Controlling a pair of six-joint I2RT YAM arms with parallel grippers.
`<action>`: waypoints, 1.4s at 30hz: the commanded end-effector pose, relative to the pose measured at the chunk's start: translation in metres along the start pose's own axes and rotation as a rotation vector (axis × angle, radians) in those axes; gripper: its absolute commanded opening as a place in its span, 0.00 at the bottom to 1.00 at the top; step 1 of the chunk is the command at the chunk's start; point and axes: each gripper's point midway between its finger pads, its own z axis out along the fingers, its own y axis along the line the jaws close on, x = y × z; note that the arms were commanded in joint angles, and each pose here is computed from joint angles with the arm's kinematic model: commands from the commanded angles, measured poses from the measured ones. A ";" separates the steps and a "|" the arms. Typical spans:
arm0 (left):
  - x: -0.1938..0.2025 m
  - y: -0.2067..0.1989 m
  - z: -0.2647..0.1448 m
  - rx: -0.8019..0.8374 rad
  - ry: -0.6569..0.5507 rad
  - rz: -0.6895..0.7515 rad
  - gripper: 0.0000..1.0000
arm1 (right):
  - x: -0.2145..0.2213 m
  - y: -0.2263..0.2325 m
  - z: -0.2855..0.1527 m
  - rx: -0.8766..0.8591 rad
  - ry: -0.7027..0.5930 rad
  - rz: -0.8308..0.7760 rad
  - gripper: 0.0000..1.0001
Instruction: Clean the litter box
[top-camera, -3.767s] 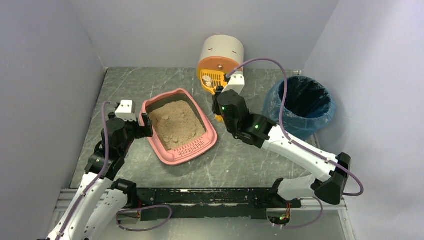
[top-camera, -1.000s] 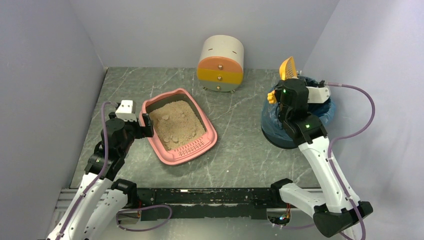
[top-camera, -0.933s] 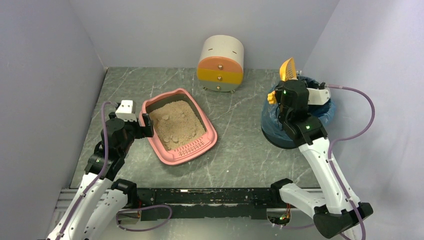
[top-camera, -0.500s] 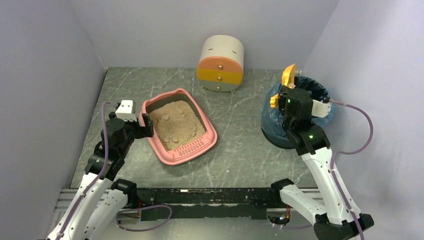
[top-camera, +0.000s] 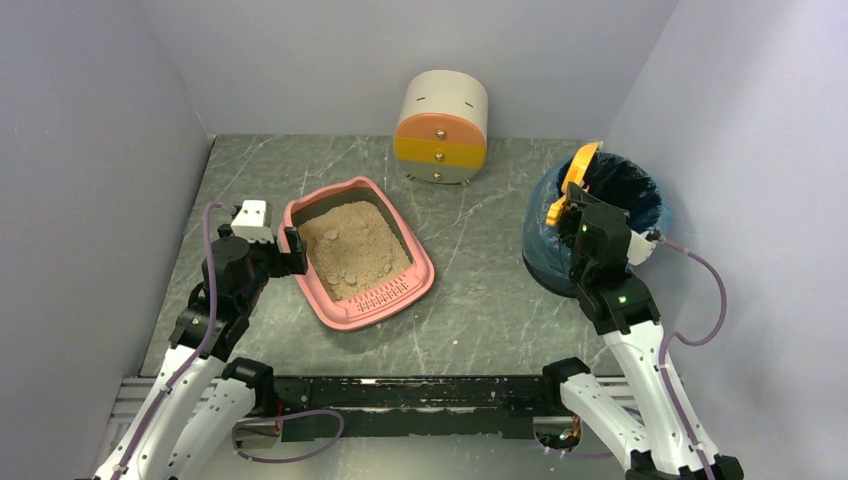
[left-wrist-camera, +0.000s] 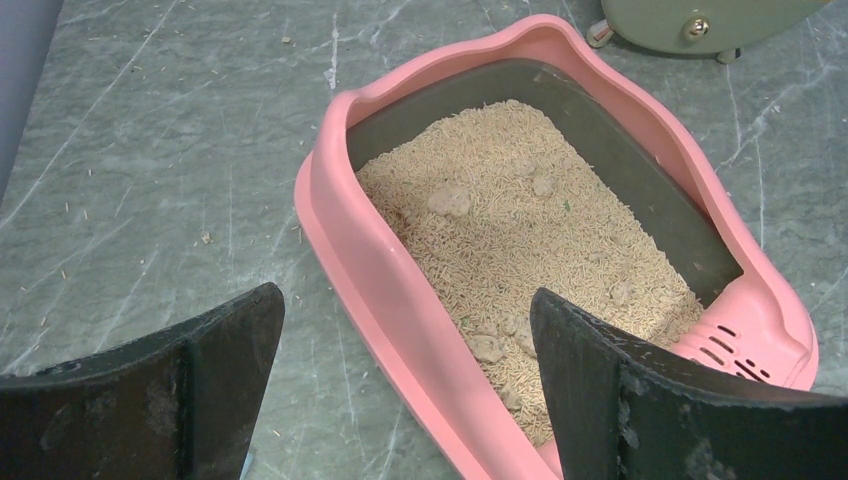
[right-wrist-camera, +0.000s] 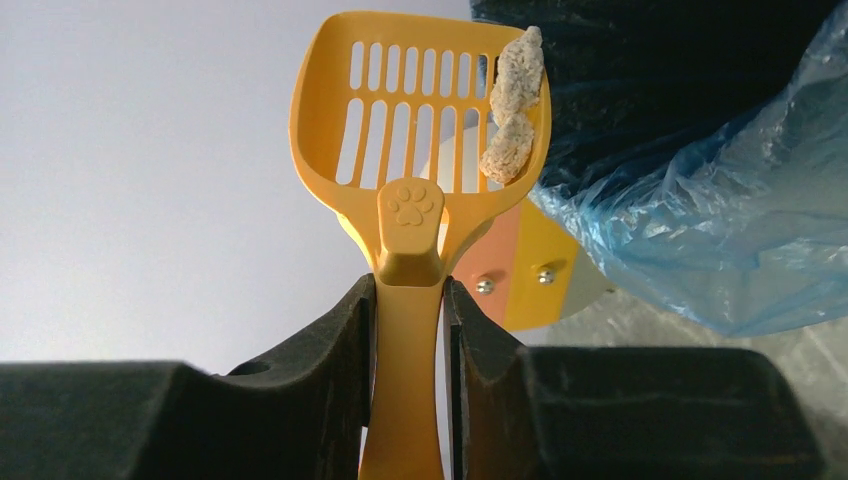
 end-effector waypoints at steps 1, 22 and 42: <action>-0.005 -0.006 0.001 0.030 -0.020 -0.003 0.97 | -0.008 0.017 -0.005 -0.075 -0.003 0.203 0.00; -0.003 -0.007 0.004 0.034 -0.011 -0.001 0.97 | -0.012 0.010 0.007 -0.199 0.025 0.591 0.00; 0.005 -0.005 0.011 0.018 0.032 0.001 0.97 | -0.037 0.011 -0.003 -0.344 -0.031 0.662 0.00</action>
